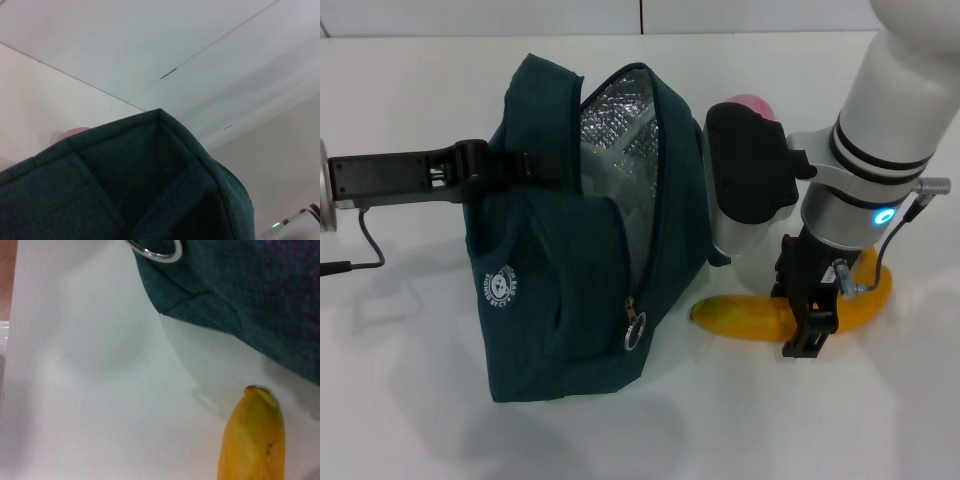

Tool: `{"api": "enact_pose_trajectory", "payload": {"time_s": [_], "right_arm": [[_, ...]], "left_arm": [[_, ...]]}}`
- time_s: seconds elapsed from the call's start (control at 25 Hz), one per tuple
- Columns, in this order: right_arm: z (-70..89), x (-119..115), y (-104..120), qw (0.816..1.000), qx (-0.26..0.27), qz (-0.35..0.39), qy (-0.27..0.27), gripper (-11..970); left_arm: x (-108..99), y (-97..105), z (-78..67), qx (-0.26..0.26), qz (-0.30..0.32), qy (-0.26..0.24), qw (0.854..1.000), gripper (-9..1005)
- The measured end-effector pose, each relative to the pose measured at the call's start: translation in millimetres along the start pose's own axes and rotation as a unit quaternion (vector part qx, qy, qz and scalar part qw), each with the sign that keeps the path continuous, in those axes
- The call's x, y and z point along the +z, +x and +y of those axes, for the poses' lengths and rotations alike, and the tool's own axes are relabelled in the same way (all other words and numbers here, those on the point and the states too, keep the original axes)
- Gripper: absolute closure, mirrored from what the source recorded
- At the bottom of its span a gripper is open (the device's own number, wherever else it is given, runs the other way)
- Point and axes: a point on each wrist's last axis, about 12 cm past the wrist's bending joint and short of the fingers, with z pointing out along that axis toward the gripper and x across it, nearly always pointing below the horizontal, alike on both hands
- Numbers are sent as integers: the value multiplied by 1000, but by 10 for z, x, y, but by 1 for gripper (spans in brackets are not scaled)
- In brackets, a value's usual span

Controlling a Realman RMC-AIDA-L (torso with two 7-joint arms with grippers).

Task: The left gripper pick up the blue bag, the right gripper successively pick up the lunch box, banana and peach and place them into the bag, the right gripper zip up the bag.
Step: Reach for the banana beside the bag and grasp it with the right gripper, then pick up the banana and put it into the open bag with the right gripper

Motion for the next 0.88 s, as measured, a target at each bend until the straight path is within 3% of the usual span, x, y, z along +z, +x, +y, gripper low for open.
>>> {"api": "enact_pose_trajectory", "payload": {"time_s": [0.32, 0.56, 0.88], "right_arm": [[-46, 17, 12, 1000, 11, 7, 9, 404], [-62, -32, 25, 999, 29, 16, 4, 547], [-92, -154, 337, 995, 97, 26, -26, 546]], "left_arm": [[27, 5, -8, 2, 7, 2, 1000, 967], [3, 14, -7, 0, 3, 4, 1000, 967], [-47, 4, -55, 6, -6, 23, 1000, 966]]}}
